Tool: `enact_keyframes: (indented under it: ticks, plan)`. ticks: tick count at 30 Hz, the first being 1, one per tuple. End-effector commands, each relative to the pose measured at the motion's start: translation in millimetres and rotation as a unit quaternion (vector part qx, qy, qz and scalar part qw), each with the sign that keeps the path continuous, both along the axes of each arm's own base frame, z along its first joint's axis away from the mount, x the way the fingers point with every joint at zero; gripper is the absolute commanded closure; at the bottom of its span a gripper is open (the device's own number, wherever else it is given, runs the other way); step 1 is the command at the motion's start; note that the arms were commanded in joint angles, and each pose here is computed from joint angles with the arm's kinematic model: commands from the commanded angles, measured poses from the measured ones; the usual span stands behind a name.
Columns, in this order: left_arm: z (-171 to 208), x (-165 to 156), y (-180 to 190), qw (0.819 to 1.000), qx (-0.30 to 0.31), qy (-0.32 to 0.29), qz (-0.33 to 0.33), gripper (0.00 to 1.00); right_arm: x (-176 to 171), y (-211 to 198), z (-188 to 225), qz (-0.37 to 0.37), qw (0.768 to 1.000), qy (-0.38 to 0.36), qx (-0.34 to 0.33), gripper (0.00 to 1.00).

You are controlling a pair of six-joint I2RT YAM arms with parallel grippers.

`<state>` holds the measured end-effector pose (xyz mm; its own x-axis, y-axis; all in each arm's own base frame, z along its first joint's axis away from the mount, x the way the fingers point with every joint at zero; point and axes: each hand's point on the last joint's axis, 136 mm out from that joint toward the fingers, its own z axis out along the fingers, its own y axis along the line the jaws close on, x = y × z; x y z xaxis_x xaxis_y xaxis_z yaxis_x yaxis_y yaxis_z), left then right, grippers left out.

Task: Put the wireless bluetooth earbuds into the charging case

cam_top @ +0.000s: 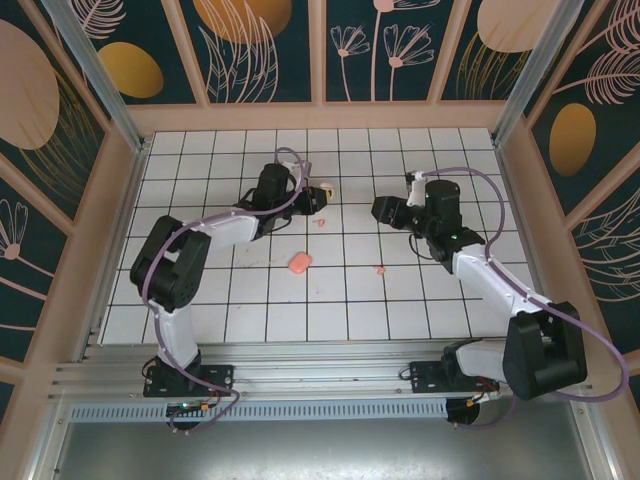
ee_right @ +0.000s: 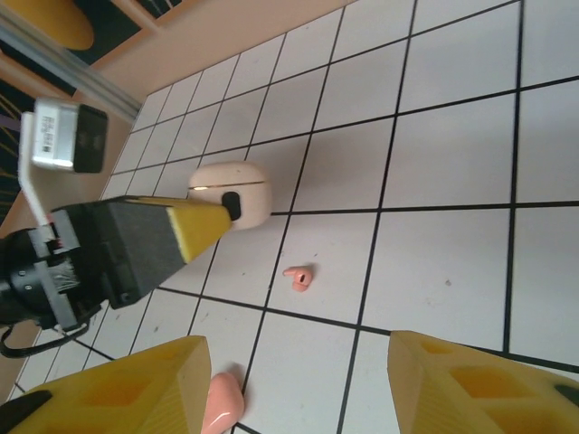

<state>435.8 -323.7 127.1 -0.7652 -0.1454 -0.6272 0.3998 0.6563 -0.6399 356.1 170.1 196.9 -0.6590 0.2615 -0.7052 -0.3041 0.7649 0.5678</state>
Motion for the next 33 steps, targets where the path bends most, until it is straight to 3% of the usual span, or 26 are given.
enact_keyframes:
  ticks: [1,12,26,33]
  plan:
    - [-14.3,4.3,-17.3,0.999,0.001,0.052,0.004,0.90,9.0,-11.2,-2.1,-0.017,1.000,0.005,0.010,0.45]
    - [-65.0,11.6,-72.7,0.991,0.039,0.128,-0.018,0.91,16.2,-38.4,-12.1,-0.049,0.998,0.042,0.009,0.45]
    - [-115.2,13.0,-118.8,0.982,0.067,0.171,-0.048,0.87,0.7,-72.9,-22.4,-0.096,0.993,0.062,0.023,0.45]
    - [-107.8,12.3,-112.3,0.982,0.086,0.167,-0.037,0.72,0.4,-72.8,-19.0,-0.088,0.994,0.063,0.029,0.45]
